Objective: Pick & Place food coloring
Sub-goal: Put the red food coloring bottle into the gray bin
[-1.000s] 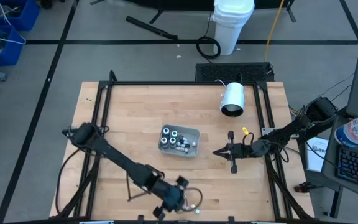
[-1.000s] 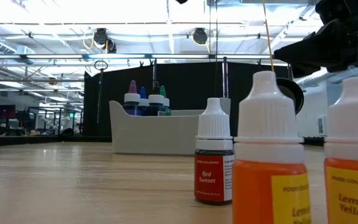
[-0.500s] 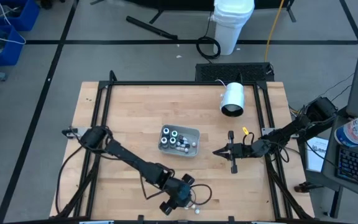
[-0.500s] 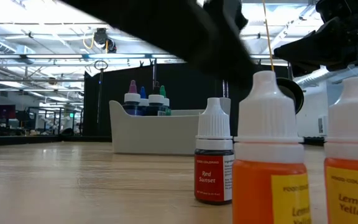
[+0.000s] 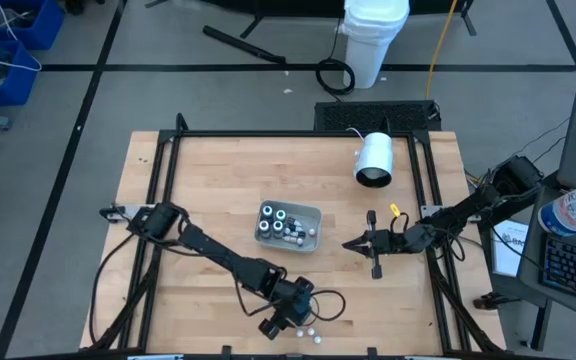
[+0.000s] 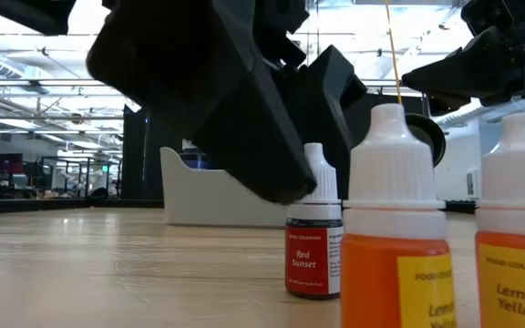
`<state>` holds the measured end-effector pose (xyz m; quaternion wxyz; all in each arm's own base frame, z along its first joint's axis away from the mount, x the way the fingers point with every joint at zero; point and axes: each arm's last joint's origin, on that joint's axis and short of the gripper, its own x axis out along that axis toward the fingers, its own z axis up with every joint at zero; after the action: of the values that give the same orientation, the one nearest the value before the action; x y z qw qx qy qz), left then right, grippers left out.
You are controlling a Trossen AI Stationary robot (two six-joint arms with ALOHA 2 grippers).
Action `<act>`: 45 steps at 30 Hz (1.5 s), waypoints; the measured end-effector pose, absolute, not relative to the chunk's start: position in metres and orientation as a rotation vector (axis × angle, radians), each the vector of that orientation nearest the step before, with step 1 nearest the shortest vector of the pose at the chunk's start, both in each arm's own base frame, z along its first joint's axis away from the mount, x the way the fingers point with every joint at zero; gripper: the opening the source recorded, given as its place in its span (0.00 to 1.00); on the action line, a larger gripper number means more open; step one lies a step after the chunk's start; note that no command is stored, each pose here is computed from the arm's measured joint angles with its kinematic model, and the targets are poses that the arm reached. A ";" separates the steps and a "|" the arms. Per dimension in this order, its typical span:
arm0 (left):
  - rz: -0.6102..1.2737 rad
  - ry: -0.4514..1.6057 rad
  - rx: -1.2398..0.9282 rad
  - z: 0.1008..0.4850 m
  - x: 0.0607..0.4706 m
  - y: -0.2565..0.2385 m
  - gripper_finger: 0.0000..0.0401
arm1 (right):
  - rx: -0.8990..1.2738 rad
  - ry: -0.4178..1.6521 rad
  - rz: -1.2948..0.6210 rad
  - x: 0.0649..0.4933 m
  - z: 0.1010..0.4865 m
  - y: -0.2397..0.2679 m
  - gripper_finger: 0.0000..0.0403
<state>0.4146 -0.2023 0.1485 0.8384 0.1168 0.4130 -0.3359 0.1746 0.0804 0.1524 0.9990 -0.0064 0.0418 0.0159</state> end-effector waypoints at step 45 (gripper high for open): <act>-0.487 0.570 0.304 0.280 0.266 -0.109 0.15 | 0.010 0.105 0.033 0.174 0.150 0.080 0.00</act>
<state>0.2660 -0.1087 0.2800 0.9193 0.1479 0.2771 -0.2371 0.1743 0.0804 0.1500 0.9985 0.0050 0.0526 0.0165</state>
